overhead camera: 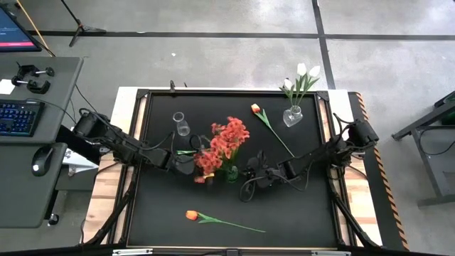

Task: Sort flowers into vase by color
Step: Put the orange flowers into the green vase

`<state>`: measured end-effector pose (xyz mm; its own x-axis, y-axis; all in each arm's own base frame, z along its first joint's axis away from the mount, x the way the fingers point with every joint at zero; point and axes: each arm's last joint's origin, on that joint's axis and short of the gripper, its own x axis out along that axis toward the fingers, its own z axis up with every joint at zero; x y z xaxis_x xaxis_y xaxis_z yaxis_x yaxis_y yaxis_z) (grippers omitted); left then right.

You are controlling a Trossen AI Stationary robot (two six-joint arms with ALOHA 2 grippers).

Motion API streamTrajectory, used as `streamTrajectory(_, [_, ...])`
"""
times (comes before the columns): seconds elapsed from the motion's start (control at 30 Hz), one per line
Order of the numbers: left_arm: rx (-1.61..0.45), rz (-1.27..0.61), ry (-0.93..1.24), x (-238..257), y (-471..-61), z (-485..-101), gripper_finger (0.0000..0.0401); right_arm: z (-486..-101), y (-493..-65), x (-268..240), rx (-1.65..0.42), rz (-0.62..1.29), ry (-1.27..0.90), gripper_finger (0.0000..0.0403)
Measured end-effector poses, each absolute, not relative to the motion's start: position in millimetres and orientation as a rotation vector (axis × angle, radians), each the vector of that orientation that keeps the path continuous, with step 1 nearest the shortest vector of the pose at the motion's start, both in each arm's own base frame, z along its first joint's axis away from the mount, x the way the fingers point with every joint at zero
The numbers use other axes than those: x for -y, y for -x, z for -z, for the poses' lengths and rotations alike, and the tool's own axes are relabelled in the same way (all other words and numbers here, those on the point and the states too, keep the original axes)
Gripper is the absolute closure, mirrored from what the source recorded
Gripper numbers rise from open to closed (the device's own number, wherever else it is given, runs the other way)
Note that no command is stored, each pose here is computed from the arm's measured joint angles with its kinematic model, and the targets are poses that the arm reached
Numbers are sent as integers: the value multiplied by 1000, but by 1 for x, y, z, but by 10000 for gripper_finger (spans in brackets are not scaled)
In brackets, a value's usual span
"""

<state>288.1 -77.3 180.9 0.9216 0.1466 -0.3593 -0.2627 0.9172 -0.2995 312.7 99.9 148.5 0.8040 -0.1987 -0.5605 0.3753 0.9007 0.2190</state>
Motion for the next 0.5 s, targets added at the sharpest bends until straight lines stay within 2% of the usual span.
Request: streamTrajectory(0.5, [-299, -210, 367, 67, -293, -185, 401, -156, -316, -94, -499, 325, -335, 403])
